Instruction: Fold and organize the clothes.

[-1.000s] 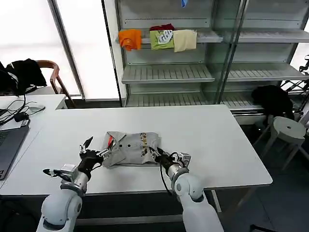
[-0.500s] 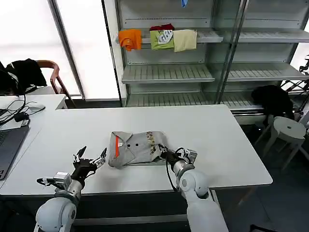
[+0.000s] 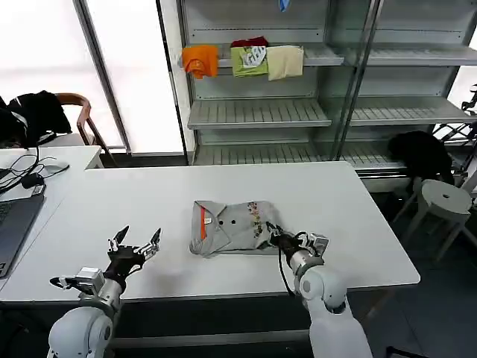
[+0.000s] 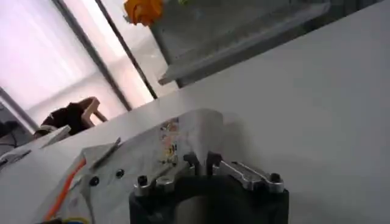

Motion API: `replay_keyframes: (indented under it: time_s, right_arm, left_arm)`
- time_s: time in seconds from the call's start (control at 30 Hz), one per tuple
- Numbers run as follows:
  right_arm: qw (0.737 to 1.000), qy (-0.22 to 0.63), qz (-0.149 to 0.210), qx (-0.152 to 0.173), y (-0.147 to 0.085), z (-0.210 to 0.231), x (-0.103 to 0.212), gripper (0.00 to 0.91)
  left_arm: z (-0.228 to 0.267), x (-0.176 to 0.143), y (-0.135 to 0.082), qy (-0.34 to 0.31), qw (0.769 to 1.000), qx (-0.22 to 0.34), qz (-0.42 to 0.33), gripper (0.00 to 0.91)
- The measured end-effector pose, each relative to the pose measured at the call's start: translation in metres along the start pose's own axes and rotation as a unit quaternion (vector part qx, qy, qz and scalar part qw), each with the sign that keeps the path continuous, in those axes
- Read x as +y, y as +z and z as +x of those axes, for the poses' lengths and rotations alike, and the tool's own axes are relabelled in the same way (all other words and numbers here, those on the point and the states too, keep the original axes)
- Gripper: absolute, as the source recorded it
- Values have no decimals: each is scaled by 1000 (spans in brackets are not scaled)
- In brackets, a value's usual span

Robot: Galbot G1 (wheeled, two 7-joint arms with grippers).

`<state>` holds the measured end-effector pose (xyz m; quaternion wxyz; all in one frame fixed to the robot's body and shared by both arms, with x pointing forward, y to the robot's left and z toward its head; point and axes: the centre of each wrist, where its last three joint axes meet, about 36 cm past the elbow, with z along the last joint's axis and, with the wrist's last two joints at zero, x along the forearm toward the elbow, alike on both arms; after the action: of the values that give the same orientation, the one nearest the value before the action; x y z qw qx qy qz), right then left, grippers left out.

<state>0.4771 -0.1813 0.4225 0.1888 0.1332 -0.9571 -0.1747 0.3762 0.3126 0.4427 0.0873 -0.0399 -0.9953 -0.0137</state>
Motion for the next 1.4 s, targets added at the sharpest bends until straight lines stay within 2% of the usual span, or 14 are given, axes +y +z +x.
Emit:
replay_keyframes:
  time_s: [0.43, 0.67, 0.97, 1.4]
  right_arm:
    - [984, 86, 154, -23, 0, 66, -22, 907]
    - [967, 148, 206, -35, -13, 101, -48, 907]
    - [953, 173, 243, -50, -25, 126, -55, 907]
    - [956, 142, 252, -50, -33, 126, -66, 907]
  left_arm:
    - [10, 17, 5, -18, 1000, 4, 3, 907]
    - [11, 29, 8, -27, 999, -3, 24, 907]
    - [10, 28, 7, -22, 998, -15, 58, 907]
    - [12, 32, 17, -32, 996, -28, 79, 907]
